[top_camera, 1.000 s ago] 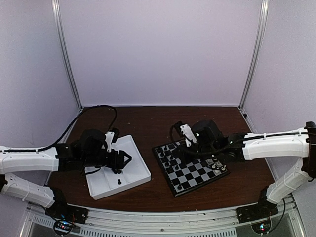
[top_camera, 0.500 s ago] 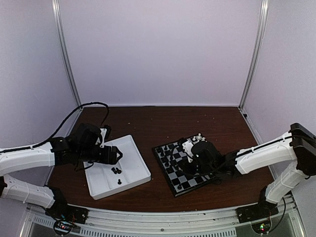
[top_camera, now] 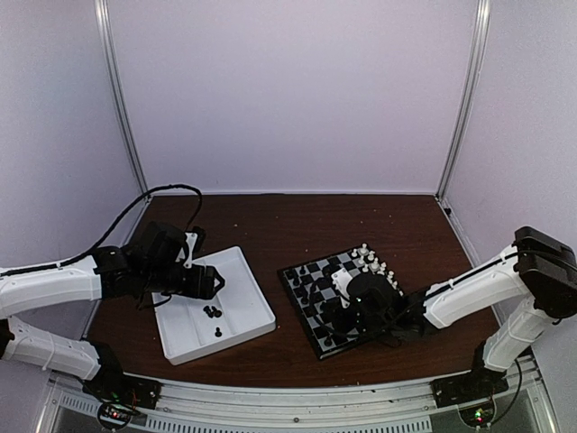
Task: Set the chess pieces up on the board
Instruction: Place the chess piece on the chessboard.
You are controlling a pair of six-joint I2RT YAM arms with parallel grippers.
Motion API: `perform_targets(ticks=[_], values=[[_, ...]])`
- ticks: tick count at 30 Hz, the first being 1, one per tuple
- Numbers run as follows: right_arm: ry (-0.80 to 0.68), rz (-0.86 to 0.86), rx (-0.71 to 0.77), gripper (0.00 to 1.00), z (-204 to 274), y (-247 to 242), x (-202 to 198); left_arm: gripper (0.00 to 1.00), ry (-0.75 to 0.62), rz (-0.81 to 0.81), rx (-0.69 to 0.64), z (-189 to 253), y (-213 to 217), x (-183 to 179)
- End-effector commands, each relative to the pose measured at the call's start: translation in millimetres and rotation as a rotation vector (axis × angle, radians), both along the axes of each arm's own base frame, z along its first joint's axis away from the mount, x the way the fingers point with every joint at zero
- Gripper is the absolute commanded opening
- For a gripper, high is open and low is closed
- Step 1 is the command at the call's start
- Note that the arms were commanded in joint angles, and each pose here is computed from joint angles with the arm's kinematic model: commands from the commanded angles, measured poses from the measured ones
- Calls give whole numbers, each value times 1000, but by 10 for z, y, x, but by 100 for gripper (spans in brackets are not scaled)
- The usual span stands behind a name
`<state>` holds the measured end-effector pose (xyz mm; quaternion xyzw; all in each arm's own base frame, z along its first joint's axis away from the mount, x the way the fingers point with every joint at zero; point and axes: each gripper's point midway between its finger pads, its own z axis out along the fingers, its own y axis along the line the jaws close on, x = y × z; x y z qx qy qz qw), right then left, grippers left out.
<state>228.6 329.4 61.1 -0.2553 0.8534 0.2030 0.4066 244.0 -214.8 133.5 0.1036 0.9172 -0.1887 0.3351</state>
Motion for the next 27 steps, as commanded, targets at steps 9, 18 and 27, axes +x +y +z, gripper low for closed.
perform_targets(ticks=[9,18,27], values=[[-10,-33,-14,4,-155,-43,0,73,-18,-12,-16,79,-47,52],[-15,-36,-21,8,-175,-70,-32,72,-14,-13,-14,64,-43,43],[-30,-38,-28,9,-124,-107,-46,72,-9,-20,-25,60,-69,39]])
